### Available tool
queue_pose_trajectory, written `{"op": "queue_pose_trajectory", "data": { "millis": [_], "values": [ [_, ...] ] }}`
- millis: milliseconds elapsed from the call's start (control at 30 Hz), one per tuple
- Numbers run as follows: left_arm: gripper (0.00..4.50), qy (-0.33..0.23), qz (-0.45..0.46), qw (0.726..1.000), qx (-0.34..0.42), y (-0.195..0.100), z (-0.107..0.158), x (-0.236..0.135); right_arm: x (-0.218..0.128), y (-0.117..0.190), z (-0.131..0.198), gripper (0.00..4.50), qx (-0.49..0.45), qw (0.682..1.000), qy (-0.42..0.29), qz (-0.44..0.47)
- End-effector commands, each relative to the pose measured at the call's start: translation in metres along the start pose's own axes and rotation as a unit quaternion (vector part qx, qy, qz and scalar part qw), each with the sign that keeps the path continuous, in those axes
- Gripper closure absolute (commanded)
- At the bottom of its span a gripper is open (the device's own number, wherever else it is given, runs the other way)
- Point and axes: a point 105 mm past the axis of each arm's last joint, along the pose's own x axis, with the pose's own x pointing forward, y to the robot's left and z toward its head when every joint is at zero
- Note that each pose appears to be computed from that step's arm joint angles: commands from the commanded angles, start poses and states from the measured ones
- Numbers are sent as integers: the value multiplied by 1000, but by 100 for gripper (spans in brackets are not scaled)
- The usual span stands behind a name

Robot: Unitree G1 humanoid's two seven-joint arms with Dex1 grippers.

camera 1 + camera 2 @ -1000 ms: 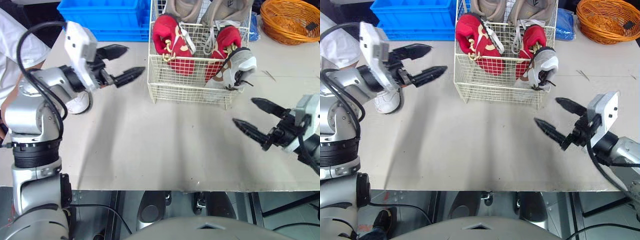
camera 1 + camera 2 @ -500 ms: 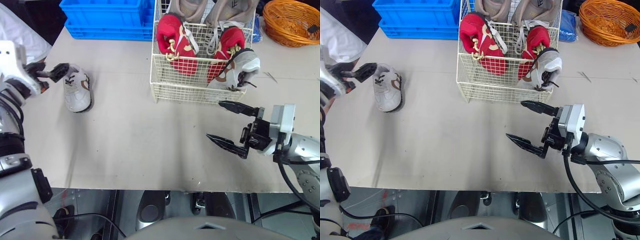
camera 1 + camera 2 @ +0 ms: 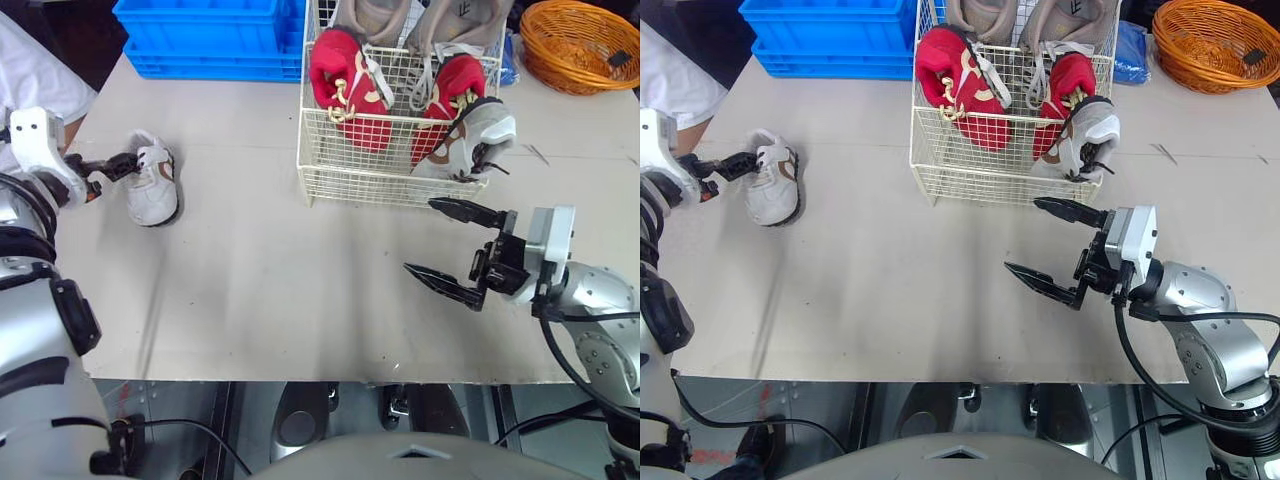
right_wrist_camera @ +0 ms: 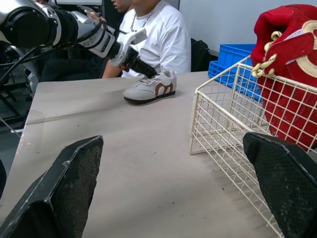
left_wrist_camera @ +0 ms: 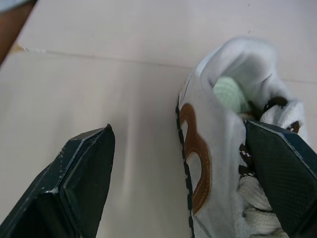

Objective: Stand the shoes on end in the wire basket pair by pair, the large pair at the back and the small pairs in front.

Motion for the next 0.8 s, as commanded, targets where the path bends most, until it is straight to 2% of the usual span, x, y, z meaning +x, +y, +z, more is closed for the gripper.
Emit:
{"op": "queue_pose_trajectory", "data": {
  "millis": [33, 67, 100, 200, 233, 333, 367, 500, 667, 800],
  "values": [
    [0, 29, 13, 999, 20, 6, -1, -4, 2, 5, 8, 3, -18, 1000, -17, 3],
    [53, 38, 14, 999, 22, 7, -2, -6, 1, 5, 8, 0, -18, 1000, -17, 2],
    [82, 46, 14, 999, 25, 8, -2, -7, 1, 5, 8, 0, -19, 1000, -17, 1],
    [221, 82, 2, 996, 45, 7, -7, -11, 1, 5, 7, 0, -21, 1000, -17, 0],
    [284, 92, -1, 994, 51, 8, -8, -12, 1, 5, 7, 0, -21, 1000, -17, -1],
    [416, 108, -8, 992, 61, 8, -11, -14, 1, 5, 7, 0, -22, 1000, -17, -1],
    [443, 112, -11, 992, 64, 8, -12, -15, 2, 5, 6, 0, -22, 1000, -17, 0],
    [443, 89, -12, 994, 54, 10, -7, -17, 3, 4, 6, 0, -23, 1000, -18, 4],
    [443, 23, -3, 1000, 2, 18, 9, -23, 4, 3, 6, 0, -23, 1000, -20, 8],
    [443, -101, -27, 992, -69, 20, 47, -35, 4, 0, 10, 0, -20, 999, -29, 11]
  ]
}}
